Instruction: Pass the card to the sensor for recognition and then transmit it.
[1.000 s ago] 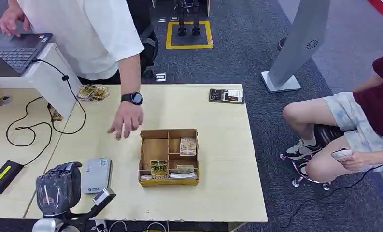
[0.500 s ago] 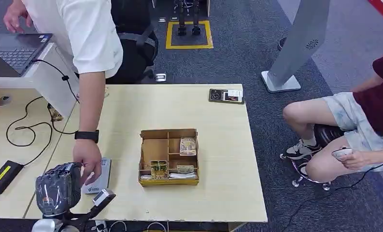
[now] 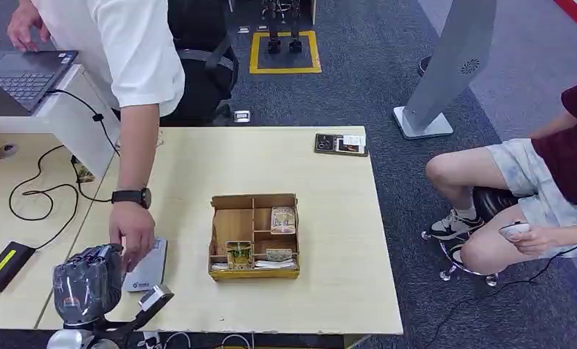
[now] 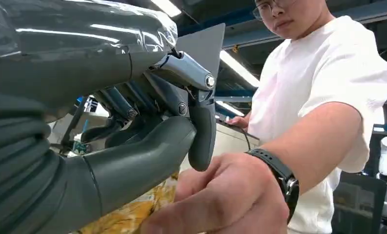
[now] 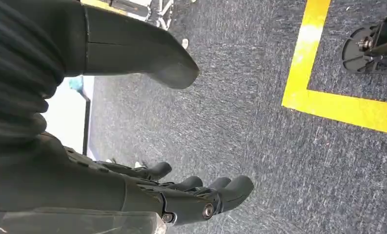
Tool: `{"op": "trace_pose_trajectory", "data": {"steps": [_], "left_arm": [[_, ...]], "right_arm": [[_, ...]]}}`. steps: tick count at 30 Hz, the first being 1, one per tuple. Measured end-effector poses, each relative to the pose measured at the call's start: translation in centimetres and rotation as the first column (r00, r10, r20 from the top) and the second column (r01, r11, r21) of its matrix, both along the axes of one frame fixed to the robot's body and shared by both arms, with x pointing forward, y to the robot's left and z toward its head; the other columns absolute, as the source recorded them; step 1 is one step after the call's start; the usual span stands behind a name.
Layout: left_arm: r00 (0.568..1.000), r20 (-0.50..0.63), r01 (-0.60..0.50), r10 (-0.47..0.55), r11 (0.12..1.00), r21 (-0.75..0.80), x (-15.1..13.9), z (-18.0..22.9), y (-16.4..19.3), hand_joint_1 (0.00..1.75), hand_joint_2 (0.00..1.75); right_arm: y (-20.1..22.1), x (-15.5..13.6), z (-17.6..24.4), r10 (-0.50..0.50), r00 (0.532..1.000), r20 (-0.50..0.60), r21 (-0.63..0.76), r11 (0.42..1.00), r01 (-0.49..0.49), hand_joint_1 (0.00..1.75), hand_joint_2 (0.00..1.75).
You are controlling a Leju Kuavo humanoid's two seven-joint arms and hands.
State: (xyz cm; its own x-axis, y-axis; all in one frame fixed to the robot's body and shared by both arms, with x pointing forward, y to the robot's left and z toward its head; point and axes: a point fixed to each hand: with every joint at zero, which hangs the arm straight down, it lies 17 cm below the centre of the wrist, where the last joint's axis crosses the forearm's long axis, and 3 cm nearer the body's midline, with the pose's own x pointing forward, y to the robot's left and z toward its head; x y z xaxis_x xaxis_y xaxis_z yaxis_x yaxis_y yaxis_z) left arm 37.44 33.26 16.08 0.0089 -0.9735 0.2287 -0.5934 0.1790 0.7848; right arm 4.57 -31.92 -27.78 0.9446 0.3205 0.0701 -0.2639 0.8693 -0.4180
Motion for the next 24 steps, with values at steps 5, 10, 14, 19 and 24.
{"op": "trace_pose_trajectory", "data": {"steps": [5, 10, 14, 19, 24], "left_arm": [[1.000, -0.001, -0.004, 0.004, 1.000, -0.003, -0.01, -0.02, 0.09, 0.00, 1.75], [1.000, -0.003, -0.011, 0.011, 1.000, -0.007, 0.00, -0.07, 0.24, 0.00, 1.75], [1.000, -0.003, -0.017, 0.017, 1.000, -0.010, -0.01, -0.02, 0.35, 0.00, 1.75], [1.000, -0.001, -0.018, 0.018, 1.000, -0.008, -0.02, 0.09, 0.38, 0.00, 1.75], [1.000, 0.001, -0.018, 0.018, 1.000, -0.007, -0.03, 0.16, 0.40, 0.00, 1.75]], "right_arm": [[0.00, 0.00, 0.00, 0.000, 1.000, 0.000, 0.000, 1.000, 0.000, 0.00, 1.75], [0.02, 0.01, 0.00, 0.000, 1.000, 0.000, 0.000, 1.000, 0.000, 0.00, 1.75], [0.02, 0.00, 0.00, -0.003, 1.000, 0.000, 0.000, 1.000, 0.003, 0.00, 1.75], [0.02, -0.01, 0.00, -0.003, 1.000, 0.000, 0.000, 1.000, 0.003, 0.00, 1.75], [0.02, -0.01, 0.00, -0.003, 1.000, 0.000, 0.000, 1.000, 0.003, 0.00, 1.75]]}}
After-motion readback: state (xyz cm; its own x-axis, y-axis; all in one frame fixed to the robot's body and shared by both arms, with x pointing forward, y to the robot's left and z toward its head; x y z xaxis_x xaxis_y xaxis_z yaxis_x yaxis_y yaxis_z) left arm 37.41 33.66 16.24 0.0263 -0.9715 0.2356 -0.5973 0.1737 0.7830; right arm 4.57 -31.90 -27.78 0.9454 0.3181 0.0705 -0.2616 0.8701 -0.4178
